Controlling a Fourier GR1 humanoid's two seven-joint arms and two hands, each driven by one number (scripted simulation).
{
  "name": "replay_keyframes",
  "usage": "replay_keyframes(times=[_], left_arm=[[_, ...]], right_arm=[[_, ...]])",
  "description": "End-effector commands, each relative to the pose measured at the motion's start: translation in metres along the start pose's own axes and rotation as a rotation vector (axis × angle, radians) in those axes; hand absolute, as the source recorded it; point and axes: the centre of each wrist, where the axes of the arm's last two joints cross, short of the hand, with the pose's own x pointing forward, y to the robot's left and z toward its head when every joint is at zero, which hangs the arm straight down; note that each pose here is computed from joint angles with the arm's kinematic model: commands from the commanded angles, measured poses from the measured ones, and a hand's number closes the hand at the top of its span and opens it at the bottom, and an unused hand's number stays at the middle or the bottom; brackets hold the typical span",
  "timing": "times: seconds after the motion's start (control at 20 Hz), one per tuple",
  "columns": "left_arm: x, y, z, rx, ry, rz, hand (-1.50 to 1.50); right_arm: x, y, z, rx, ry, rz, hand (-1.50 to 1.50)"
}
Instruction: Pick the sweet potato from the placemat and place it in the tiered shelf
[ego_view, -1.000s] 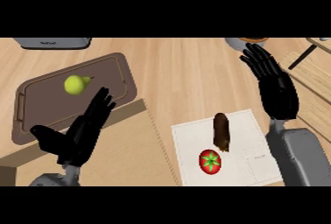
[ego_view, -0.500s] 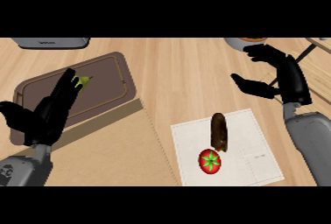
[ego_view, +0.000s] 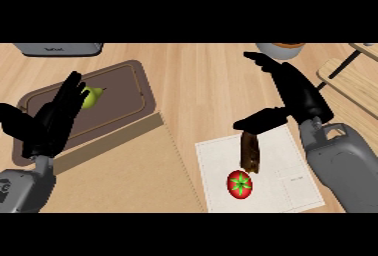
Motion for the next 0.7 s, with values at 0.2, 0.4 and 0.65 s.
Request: replay_keyframes(times=[0.2, 0.4, 0.65], left_arm=[[-0.008, -0.011, 0.001, -0.037, 0.007, -0.001, 0.0], [0.009, -0.007, -0.013, -0.038, -0.011, -0.021, 0.0], [-0.01, -0.012, -0.005, -0.017, 0.007, 0.005, 0.0]], right_arm=[[0.033, 0.036, 0.001, 0.184, 0.278, 0.695, -1.5], [0.054, 0.066, -0.008, 0.167, 0.33, 0.963, -1.5], [0.069, 0.117, -0.006, 0.212, 0.39, 0.983, -1.5]])
